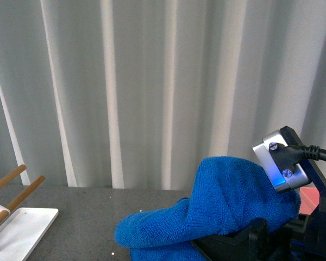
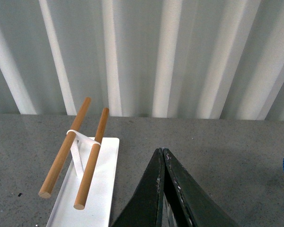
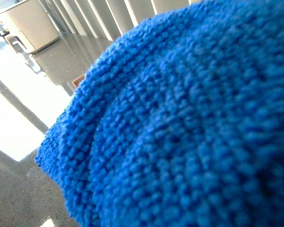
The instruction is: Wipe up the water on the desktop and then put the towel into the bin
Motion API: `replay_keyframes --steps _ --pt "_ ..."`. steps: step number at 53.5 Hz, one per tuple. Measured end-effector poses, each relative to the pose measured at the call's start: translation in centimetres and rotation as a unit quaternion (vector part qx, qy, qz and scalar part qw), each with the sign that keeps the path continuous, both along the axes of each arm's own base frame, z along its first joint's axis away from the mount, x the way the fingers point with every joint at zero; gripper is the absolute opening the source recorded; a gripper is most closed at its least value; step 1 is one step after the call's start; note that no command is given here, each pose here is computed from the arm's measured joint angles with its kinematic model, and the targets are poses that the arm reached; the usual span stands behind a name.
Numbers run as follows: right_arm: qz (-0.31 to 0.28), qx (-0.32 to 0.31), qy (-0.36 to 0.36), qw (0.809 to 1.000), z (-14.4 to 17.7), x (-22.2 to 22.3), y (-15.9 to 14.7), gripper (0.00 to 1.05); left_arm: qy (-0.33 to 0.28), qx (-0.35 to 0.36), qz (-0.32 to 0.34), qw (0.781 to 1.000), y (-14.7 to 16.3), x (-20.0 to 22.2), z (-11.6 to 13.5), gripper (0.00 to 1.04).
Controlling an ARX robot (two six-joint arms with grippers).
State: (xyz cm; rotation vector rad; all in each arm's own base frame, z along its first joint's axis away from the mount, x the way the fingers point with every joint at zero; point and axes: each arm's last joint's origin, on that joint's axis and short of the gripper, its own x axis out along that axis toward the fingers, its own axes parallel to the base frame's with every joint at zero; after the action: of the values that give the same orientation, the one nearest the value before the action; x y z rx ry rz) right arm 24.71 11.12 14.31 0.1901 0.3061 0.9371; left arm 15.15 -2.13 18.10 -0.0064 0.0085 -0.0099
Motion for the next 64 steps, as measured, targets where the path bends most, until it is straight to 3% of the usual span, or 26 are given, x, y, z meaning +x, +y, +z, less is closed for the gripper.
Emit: replay_keyframes --steps 23,64 --pt "0.001 -0.006 0.002 1.000 0.1 -0.1 -0.2 0.08 -0.013 0.001 0.004 1.000 2.1 -2.0 -0.9 0.04" --pt "0.004 -0.015 -0.005 1.000 0.2 -0.2 -0.5 0.08 -0.017 0.001 0.005 1.000 2.1 -4.1 -0.7 0.04"
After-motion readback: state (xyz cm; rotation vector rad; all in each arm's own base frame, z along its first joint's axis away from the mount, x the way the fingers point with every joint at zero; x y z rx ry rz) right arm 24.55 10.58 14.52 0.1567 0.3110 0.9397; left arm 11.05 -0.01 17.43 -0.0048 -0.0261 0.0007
